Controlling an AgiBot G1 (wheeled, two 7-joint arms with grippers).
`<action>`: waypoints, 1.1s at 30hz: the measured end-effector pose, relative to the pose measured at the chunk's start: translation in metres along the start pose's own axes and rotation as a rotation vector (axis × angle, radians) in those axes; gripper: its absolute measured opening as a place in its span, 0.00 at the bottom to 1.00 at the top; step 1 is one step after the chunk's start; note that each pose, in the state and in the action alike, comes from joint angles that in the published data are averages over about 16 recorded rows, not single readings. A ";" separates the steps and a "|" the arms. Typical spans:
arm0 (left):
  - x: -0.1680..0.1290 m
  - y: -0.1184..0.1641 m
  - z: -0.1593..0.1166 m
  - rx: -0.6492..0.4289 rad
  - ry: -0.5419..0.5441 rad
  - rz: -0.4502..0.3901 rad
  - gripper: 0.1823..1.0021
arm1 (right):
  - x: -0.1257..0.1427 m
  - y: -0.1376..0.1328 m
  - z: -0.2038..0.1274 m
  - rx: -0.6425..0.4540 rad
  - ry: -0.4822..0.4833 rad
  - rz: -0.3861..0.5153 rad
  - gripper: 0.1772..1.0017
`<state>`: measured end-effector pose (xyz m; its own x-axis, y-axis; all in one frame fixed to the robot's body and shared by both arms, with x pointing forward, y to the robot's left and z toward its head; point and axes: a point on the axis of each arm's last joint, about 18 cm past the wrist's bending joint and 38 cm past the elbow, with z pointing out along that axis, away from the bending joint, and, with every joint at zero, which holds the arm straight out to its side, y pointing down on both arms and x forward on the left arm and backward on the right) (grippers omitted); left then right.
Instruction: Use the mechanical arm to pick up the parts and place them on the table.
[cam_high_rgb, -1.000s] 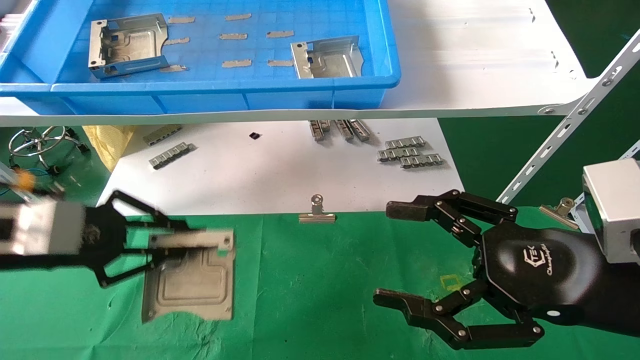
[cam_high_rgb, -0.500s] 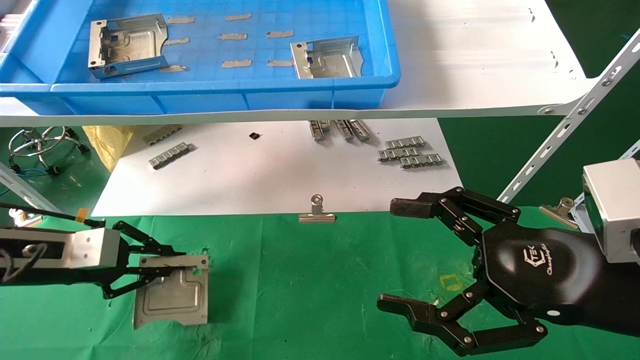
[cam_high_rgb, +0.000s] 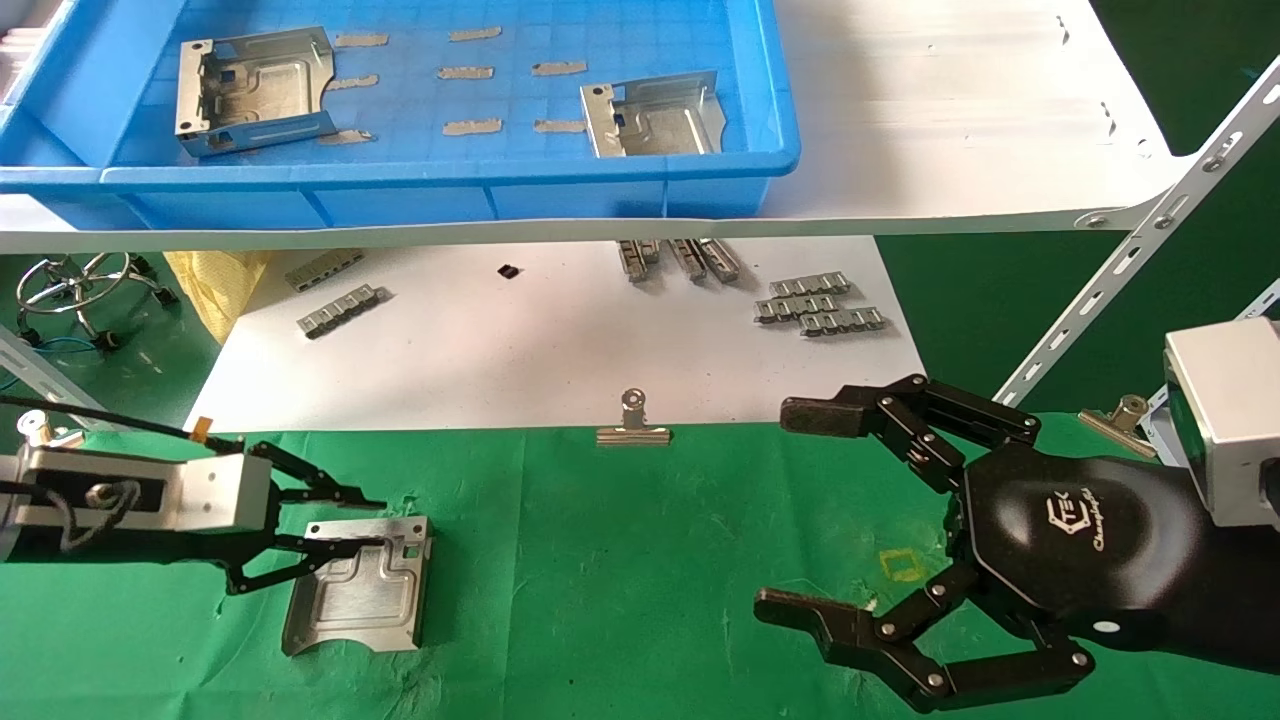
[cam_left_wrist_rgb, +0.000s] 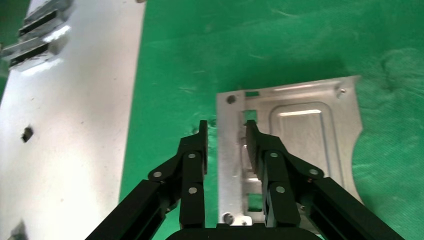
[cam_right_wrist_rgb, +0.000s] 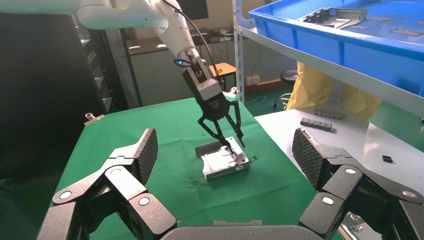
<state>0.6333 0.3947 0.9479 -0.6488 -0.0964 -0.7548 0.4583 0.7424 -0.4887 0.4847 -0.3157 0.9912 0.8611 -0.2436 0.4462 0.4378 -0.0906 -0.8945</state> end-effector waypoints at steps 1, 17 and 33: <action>0.000 0.000 -0.001 0.006 -0.005 -0.015 0.19 | 0.000 0.000 0.000 0.000 0.000 0.000 1.00; -0.002 0.003 -0.007 0.122 -0.124 -0.339 0.53 | 0.000 0.000 0.000 0.000 0.000 0.000 1.00; -0.001 -0.006 -0.002 0.189 -0.124 -0.346 0.90 | 0.000 0.000 0.000 0.000 0.001 0.000 1.00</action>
<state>0.6303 0.3913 0.9528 -0.7111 -0.4066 -0.5736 0.3370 0.5189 -0.7856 0.4848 -0.3158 0.9912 0.8611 -0.2442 0.4459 0.4376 -0.0904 -0.8946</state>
